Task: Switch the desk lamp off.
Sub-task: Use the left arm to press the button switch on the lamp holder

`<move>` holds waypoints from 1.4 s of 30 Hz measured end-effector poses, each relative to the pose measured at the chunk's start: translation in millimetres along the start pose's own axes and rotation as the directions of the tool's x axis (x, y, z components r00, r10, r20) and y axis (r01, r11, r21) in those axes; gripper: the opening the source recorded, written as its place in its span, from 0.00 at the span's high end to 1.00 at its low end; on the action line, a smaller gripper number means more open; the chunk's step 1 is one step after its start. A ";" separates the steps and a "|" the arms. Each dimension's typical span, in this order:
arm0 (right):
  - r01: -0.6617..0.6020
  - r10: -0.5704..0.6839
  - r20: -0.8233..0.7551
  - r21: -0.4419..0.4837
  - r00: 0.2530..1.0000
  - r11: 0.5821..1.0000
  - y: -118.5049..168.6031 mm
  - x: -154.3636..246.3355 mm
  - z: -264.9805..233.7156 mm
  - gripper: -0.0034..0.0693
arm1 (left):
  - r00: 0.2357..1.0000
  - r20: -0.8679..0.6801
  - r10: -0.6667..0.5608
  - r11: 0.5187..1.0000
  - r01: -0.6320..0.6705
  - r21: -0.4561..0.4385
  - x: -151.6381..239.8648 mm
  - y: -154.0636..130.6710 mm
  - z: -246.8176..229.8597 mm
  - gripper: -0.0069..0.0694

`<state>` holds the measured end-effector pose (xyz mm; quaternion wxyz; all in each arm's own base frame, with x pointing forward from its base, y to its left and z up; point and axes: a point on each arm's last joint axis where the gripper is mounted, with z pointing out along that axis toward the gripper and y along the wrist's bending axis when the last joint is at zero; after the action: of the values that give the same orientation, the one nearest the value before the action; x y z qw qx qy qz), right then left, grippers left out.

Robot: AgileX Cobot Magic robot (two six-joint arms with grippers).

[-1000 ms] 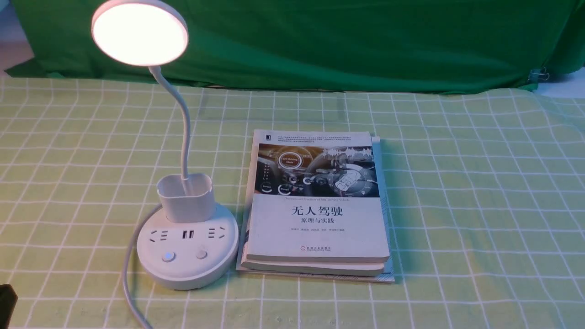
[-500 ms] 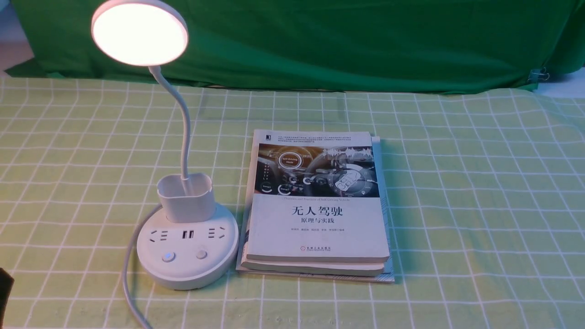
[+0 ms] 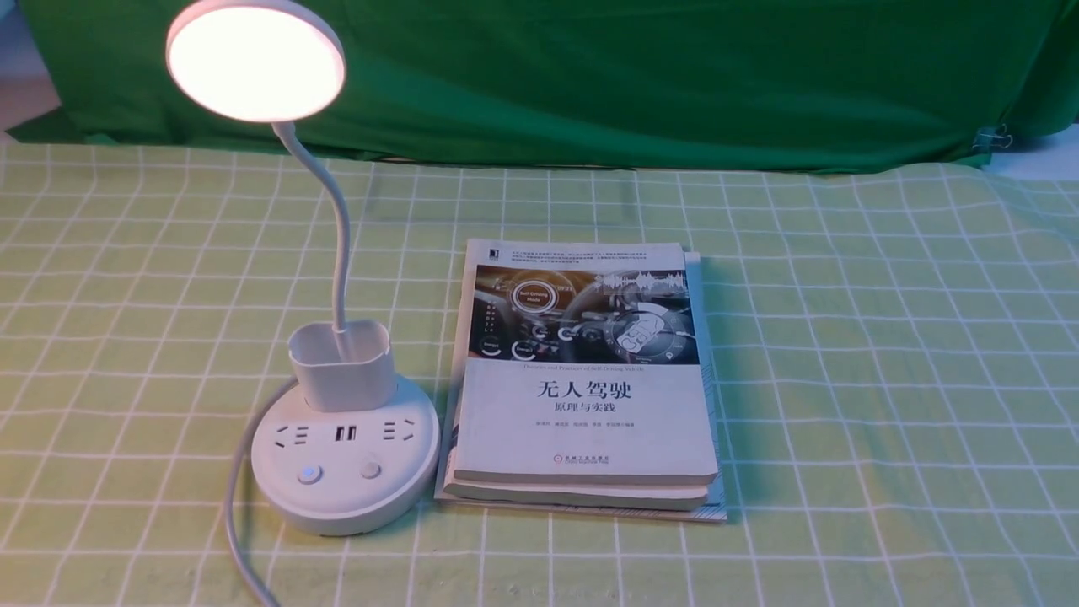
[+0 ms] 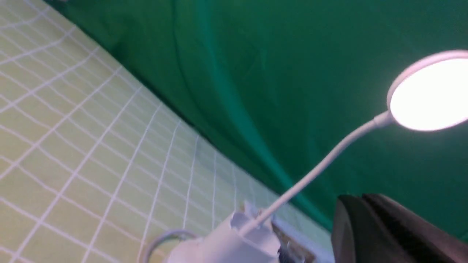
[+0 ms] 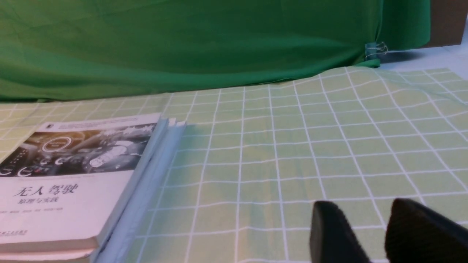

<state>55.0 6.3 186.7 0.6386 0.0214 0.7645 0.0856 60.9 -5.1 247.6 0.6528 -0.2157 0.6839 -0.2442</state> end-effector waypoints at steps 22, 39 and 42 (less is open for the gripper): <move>-0.001 0.001 0.002 0.000 1.000 1.000 0.0 -0.2 0.0 0.63 | 0.090 -0.925 0.369 0.838 -0.462 0.290 55.1 -51.2 172.4 0.91; 0.000 0.000 0.001 0.000 1.000 1.000 0.0 -0.1 0.0 0.63 | 0.023 -0.917 0.398 0.808 -0.481 0.339 99.7 -61.5 250.7 0.91; 0.000 0.000 0.001 0.000 1.000 1.000 0.0 -0.1 0.0 0.63 | 0.015 -0.917 0.400 0.804 -0.486 0.342 102.0 -60.0 253.3 0.91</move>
<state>55.0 6.3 186.8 0.6390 0.0215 0.7641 0.0857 306.8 -128.2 197.0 0.1030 0.1904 0.9728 -0.0826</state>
